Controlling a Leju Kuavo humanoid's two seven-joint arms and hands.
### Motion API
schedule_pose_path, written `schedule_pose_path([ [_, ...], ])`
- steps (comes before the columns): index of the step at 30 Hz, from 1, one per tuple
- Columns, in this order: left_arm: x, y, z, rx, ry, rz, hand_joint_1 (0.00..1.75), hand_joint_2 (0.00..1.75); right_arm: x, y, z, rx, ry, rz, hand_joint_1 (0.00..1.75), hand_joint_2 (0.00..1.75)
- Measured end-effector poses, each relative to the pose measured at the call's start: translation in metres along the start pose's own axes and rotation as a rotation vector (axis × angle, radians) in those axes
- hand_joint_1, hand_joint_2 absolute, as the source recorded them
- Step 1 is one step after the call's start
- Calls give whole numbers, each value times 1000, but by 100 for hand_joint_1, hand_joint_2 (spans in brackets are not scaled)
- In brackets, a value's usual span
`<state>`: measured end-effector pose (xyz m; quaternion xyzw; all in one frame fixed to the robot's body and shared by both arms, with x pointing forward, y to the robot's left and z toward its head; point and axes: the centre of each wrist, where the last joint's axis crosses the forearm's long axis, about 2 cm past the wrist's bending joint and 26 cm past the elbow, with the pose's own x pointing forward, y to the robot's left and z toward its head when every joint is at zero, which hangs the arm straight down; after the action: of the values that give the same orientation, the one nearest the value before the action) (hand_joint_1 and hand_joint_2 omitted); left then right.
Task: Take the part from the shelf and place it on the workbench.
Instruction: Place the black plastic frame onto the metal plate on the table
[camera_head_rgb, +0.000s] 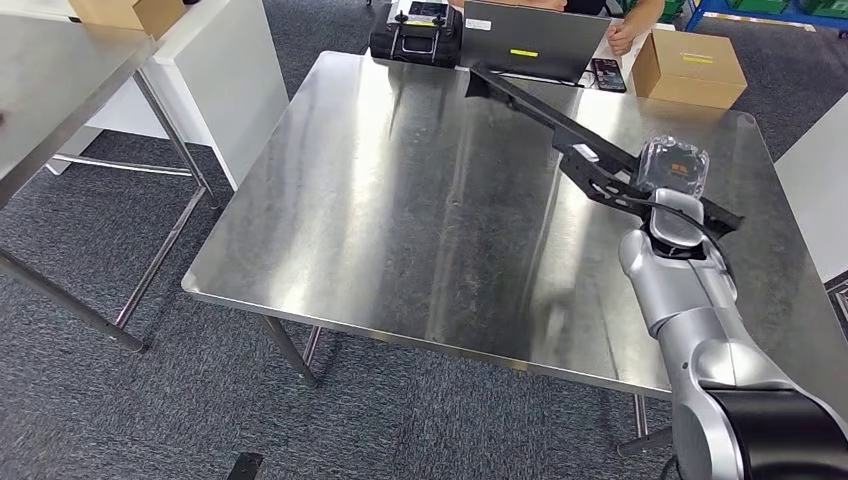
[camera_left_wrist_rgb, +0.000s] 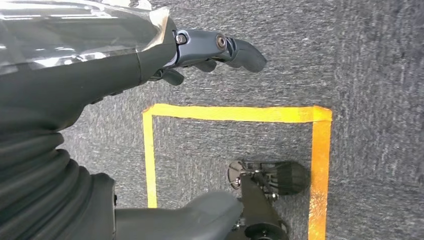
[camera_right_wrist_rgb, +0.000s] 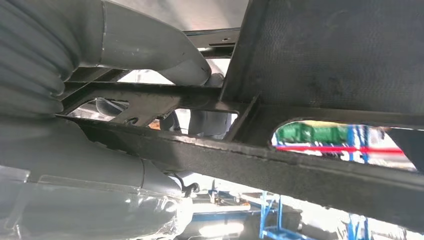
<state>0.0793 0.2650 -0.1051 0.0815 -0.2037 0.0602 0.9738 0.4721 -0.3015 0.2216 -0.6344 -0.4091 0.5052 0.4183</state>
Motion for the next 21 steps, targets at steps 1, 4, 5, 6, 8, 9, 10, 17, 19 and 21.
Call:
schedule_pose_path([
  [1, 0, 1, 0, 1, 2, 2, 0, 175, 0, 6, 3, 15, 5, 12, 175, 175],
  [4, -2, 3, 0, 1, 1, 2, 0, 175, 2, 21, 11, 54, 16, 36, 175, 175],
  [5, -2, 3, 0, 1, 0, 2, 0, 175, 2, 24, 12, 61, 18, 39, 175, 175],
  [6, -2, 3, 0, 0, 0, 2, 0, 175, 3, 25, 13, 65, 18, 40, 175, 175],
  [8, -2, 3, 0, 0, 0, 2, 0, 175, 3, 26, 13, 67, 19, 41, 175, 175],
  [9, -2, 3, 0, 0, 0, 1, 0, 175, 3, 28, 14, 72, 18, 43, 175, 175],
  [10, -3, 3, 0, 0, 0, 1, 0, 175, 3, 31, 16, 80, 18, 45, 175, 175],
  [17, -4, 4, 0, 2, 0, -1, 0, 87, 9, 56, 33, 153, 8, 69, 0, 0],
  [19, -4, 4, 0, -7, 10, -2, 0, 0, 11, 60, 35, 161, 7, 73, 0, 0],
  [21, -4, 4, 0, -21, 29, -6, 0, 0, 12, 62, 37, 166, 4, 79, 0, 0],
])
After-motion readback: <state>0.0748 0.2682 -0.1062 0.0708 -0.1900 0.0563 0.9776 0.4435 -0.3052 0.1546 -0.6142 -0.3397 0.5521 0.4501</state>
